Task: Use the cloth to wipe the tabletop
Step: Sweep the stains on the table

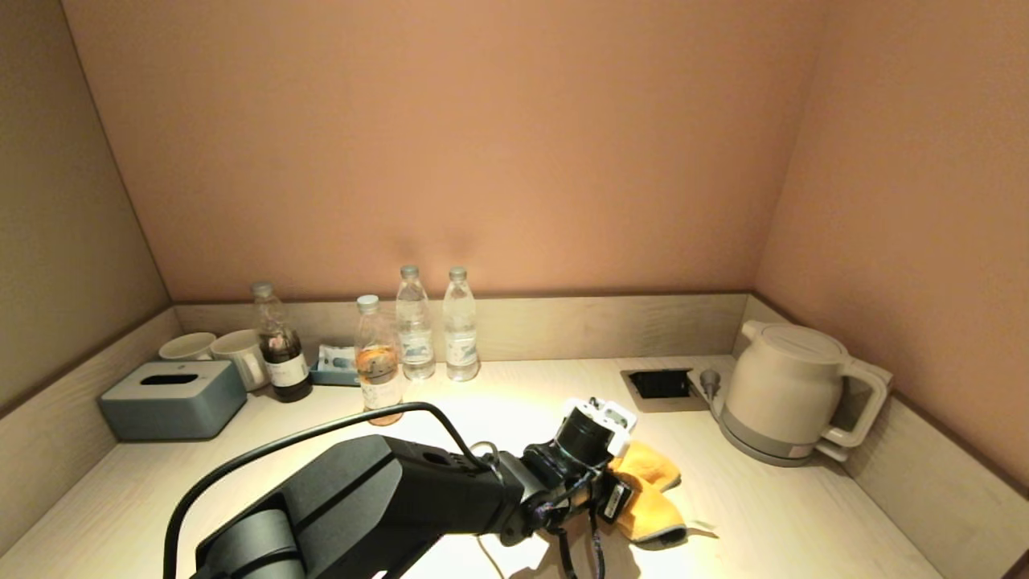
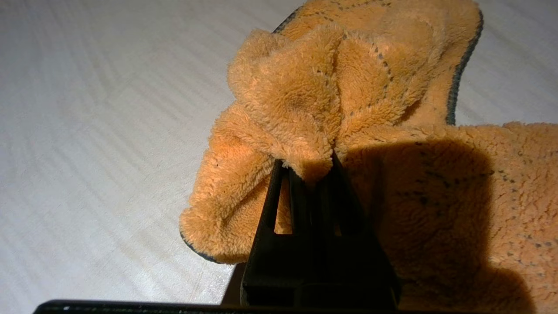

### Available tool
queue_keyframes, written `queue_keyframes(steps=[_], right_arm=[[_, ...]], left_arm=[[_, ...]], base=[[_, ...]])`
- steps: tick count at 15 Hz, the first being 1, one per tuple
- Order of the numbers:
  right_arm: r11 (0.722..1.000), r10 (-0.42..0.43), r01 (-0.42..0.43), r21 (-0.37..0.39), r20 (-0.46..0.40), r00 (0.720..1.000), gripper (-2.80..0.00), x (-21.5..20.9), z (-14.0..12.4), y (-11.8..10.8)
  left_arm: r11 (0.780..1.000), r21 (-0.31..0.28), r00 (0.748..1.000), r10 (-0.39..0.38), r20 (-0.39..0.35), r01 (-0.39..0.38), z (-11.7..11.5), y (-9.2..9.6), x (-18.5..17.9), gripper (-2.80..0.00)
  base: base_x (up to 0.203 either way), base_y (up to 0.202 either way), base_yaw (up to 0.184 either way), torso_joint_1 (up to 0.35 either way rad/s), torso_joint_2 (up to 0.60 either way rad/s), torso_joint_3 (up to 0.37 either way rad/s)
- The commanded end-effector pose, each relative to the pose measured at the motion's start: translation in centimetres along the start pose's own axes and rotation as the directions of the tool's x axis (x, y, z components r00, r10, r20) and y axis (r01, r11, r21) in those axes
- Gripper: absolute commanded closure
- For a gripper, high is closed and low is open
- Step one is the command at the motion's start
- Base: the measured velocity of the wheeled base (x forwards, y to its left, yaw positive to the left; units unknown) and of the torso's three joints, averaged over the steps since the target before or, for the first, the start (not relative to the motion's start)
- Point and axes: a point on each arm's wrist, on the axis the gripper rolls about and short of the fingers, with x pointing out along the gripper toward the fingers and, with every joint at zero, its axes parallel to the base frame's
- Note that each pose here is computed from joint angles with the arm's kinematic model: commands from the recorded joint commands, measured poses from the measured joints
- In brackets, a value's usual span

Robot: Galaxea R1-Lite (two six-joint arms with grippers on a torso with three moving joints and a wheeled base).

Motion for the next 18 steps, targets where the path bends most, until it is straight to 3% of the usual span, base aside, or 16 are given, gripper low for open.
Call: queue_keyframes(steps=[1,7,10,15,18], right_arm=[[1.000,0.000,0.000,0.000,0.001,1.000,0.00,0.0,0.0,0.0],[1.000,0.000,0.000,0.000,0.001,1.000,0.00,0.0,0.0,0.0],[1.000,0.000,0.000,0.000,0.001,1.000,0.00,0.0,0.0,0.0],[1.000,0.000,0.000,0.000,0.001,1.000,0.00,0.0,0.0,0.0],[1.000,0.000,0.000,0.000,0.001,1.000,0.00,0.0,0.0,0.0]], left_arm=[[0.998,0.024,0.998,0.053,-0.036,-0.052,-1.1,0.0,0.5,0.00],[0.992,0.029,0.987,0.123,-0.100,-0.121,-1.7,1.6,-1.7,0.00],[0.982,0.023,0.969,0.190,-0.158,-0.189,-2.9,4.1,-3.4,0.00],[0.974,0.005,0.963,0.226,-0.147,-0.228,-3.2,6.2,-5.7,0.00],[0.966,0.007,0.953,0.254,-0.165,-0.257,-4.5,8.1,-8.7,0.00]], base=[[0.000,0.000,0.000,0.000,0.00,0.000],[0.000,0.000,0.000,0.000,0.00,0.000],[0.000,0.000,0.000,0.000,0.00,0.000],[0.000,0.000,0.000,0.000,0.00,0.000],[0.000,0.000,0.000,0.000,0.00,0.000]])
